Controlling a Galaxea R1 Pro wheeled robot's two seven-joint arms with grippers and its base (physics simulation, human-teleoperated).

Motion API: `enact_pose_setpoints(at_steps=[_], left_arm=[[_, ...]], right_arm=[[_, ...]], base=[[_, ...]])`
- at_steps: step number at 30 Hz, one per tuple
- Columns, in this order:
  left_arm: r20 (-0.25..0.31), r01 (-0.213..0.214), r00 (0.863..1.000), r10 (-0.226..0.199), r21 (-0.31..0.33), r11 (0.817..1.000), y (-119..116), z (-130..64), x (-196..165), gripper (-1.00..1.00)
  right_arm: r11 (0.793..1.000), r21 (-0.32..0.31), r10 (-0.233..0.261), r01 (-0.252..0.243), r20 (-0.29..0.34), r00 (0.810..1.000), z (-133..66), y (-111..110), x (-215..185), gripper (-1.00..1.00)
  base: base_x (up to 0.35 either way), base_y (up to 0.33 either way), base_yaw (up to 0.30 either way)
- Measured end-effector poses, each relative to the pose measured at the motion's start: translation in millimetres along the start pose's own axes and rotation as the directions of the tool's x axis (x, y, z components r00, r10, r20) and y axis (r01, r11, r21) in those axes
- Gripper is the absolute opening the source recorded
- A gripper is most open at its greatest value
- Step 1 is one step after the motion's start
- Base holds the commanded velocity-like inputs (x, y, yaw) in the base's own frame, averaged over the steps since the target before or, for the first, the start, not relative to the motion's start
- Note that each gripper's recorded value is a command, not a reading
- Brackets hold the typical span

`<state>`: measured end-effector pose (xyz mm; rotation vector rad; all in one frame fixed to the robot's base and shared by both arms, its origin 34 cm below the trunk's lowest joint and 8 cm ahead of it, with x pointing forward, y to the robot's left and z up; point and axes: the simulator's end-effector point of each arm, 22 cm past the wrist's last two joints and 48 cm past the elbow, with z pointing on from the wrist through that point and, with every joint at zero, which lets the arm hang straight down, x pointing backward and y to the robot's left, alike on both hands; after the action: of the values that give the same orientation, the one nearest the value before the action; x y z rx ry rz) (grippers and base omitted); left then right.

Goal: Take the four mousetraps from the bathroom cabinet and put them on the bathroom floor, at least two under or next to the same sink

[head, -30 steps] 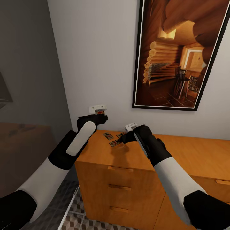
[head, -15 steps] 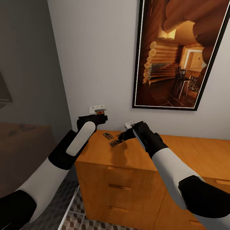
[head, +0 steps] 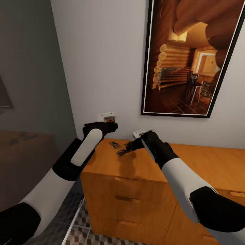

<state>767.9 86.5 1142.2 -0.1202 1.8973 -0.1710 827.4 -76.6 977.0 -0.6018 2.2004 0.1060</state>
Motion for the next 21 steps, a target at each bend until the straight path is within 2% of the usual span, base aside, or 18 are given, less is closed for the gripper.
enact_pose_setpoints(at_steps=[3, 7, 8, 11, 16, 17, 20, 21], left_arm=[[-0.044, 0.031, 0.999, -0.028, 0.068, 0.997, -22.0, -4.1, 8.6, -1.0], [-0.1, 0.079, 0.993, -0.062, 0.182, 0.98, -53.5, -11.6, 14.4, -1.0], [-0.11, 0.108, 0.99, -0.083, 0.251, 0.962, -67.1, -15.6, 9.5, -1.0], [-0.114, 0.159, 0.985, -0.126, 0.353, 0.922, -82.0, -21.7, -3.6, -1.0], [-0.126, 0.195, 0.98, -0.154, 0.457, 0.868, -101.0, -31.9, -13.1, -1.0], [-0.134, 0.206, 0.978, -0.161, 0.489, 0.848, -107.9, -36.3, -15.4, -1.0], [-0.14, 0.219, 0.976, -0.17, 0.549, 0.807, -121.0, -46.0, -23.2, -1.0], [-0.141, 0.223, 0.975, -0.174, 0.575, 0.787, -126.6, -50.5, -27.0, -1.0]], right_arm=[[1.0, -0.001, -0.003, 0.003, -0.009, 1.0, 8.9, -1.0, 10.2, 1.0], [1.0, -0.005, -0.005, 0.005, -0.022, 1.0, 18.5, -1.2, 22.5, 1.0], [1.0, -0.005, -0.006, 0.006, -0.023, 1.0, 19.4, -1.2, 23.8, 1.0], [1.0, -0.007, -0.005, 0.005, -0.024, 1.0, 20.1, -0.6, 24.7, 1.0], [1.0, -0.008, -0.005, 0.005, -0.024, 1.0, 20.4, 0.3, 24.7, 1.0], [1.0, -0.01, -0.006, 0.006, -0.024, 1.0, 20.6, 1.9, 24.7, 1.0], [1.0, -0.014, -0.007, 0.007, -0.025, 1.0, 21.2, 5.0, 24.9, 1.0], [1.0, -0.017, -0.009, 0.008, -0.024, 1.0, 21.5, 7.5, 24.4, 1.0]], base=[[0.0, 0.0, 0.0], [0.0, 0.0, 0.0], [0.0, 0.0, 0.0], [0.0, 0.0, 0.0], [0.0, 0.0, 0.0], [0.0, 0.0, 0.0], [0.0, 0.0, 0.0], [0.0, 0.0, 0.0]])
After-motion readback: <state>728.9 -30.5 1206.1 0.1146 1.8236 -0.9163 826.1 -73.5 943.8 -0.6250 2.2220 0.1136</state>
